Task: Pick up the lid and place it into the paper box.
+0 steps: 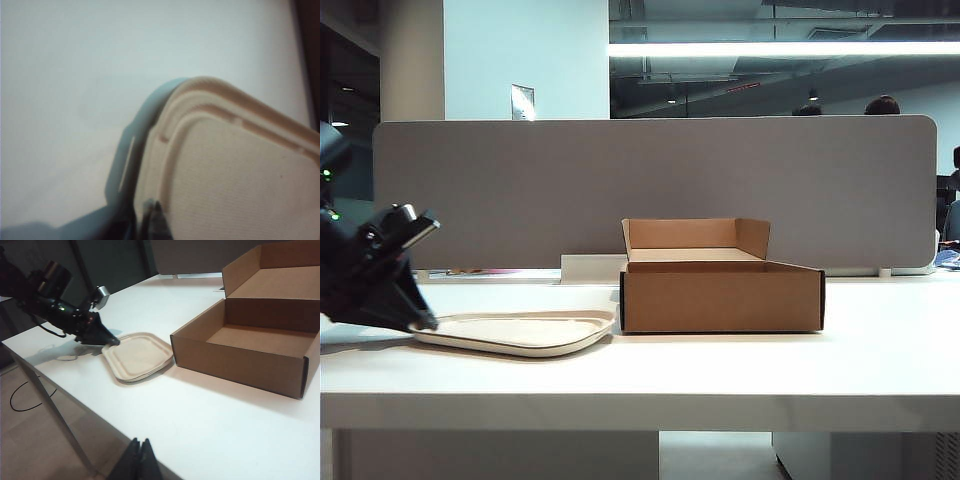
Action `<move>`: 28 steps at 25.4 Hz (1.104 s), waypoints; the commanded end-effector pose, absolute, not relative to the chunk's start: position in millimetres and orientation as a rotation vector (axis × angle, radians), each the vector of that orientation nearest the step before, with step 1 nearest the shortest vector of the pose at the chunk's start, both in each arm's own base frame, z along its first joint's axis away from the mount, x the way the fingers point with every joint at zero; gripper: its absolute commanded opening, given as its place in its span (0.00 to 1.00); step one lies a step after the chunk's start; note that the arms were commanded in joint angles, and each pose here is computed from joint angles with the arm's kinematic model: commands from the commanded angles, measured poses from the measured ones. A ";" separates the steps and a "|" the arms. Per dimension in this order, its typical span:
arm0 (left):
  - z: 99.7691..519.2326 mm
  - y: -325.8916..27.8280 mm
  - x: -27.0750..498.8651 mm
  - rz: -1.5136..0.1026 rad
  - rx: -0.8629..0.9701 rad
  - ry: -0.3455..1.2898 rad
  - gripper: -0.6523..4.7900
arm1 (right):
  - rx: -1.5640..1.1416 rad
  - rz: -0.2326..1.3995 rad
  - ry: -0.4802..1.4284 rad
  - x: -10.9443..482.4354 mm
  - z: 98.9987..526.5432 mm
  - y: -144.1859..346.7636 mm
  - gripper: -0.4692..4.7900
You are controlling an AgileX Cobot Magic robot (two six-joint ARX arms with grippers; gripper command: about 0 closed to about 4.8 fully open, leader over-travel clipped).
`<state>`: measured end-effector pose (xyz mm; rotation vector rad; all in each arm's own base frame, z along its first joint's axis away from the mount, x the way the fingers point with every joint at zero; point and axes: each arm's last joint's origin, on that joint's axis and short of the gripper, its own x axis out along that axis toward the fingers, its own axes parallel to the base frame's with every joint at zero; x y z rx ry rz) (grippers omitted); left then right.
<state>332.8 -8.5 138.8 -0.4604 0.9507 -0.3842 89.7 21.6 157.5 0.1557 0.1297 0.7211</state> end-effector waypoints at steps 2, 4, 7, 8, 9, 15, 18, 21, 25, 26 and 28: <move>166.1 2.1 327.5 -0.344 -0.435 0.860 0.11 | 0.155 0.723 0.126 90.0 156.4 21.7 0.08; 181.6 5.8 324.5 -0.342 -0.425 0.802 0.11 | 0.155 0.723 0.126 90.0 156.4 21.7 0.08; 206.3 8.5 318.0 -0.347 -0.405 0.712 0.11 | 0.155 0.723 0.126 90.0 156.4 21.7 0.08; 216.6 8.3 315.2 -0.354 -0.394 0.671 0.11 | 0.155 0.723 0.126 90.0 156.4 21.7 0.08; 224.1 7.5 313.3 -0.361 -0.389 0.639 0.11 | 0.155 0.723 0.126 90.0 156.4 21.7 0.08; 243.7 4.6 310.7 -0.362 -0.461 0.547 0.11 | 0.155 0.723 0.126 90.0 156.4 21.7 0.08; 252.2 -3.6 313.3 -0.395 -0.506 0.485 0.11 | 0.155 0.723 0.127 90.0 156.3 21.7 0.08; 260.2 -24.0 315.8 -0.458 -0.486 0.414 0.11 | 0.155 0.723 0.128 89.9 156.2 21.7 0.08; 273.0 -69.8 314.6 -0.459 -0.393 0.256 0.11 | 0.156 0.723 0.129 89.9 156.1 21.7 0.08; 274.0 -81.5 313.1 -0.447 -0.360 0.229 0.11 | 0.156 0.723 0.129 89.9 156.1 21.7 0.08; 273.3 -101.4 310.6 -0.417 -0.309 0.190 0.11 | 0.156 0.723 0.131 89.9 155.9 21.7 0.08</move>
